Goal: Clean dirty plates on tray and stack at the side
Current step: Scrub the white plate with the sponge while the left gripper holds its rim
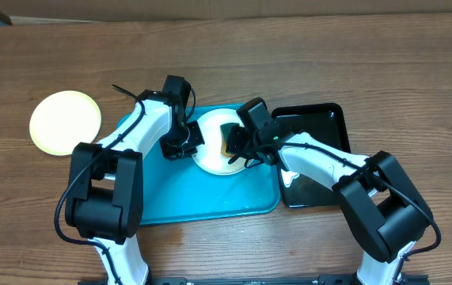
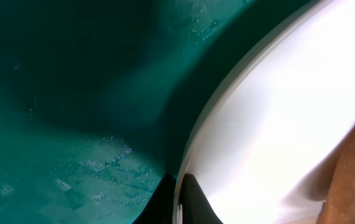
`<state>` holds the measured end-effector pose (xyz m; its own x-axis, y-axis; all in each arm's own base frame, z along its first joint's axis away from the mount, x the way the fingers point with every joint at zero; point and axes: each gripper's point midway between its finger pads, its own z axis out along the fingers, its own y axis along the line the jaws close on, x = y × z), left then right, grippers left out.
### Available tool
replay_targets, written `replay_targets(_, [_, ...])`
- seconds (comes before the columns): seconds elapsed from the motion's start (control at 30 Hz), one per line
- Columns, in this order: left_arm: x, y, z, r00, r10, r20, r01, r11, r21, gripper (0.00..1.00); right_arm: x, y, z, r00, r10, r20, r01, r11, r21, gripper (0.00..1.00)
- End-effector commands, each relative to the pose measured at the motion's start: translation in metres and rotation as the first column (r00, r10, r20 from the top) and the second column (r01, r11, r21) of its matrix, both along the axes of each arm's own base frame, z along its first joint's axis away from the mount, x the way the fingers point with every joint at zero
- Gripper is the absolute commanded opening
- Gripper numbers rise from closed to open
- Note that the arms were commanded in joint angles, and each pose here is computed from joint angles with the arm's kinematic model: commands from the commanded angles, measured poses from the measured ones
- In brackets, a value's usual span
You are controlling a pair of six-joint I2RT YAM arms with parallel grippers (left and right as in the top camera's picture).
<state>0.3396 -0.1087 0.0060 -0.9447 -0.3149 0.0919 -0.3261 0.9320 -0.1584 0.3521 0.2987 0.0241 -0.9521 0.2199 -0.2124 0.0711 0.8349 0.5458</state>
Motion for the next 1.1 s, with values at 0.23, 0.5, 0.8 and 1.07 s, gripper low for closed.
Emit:
replay_targets(0.23, [-0.011,0.006,-0.019,0.999,-0.014,-0.049,0.016,0.999,0.049,0.04,0.023,0.021,0.047,0.994,0.04,0.106,-0.05,0.994,0.095,0.04])
replay_targets(0.5, [-0.011,0.006,-0.019,0.999,-0.014,-0.049,0.016,0.999,0.049,0.04,0.012,0.024,0.009,0.998,0.058,0.021,-0.06,0.996,0.065,0.04])
replay_targets(0.8, [-0.011,0.006,-0.019,0.999,-0.014,-0.049,0.016,0.999,0.049,0.05,0.0,0.009,-0.009,0.997,0.046,-0.063,-0.046,0.999,0.007,0.04])
replay_targets(1.07, [-0.012,0.006,-0.019,0.998,-0.025,-0.051,0.027,0.998,0.048,0.05,0.004,-0.034,-0.027,0.998,-0.027,-0.058,0.015,0.982,-0.189,0.04])
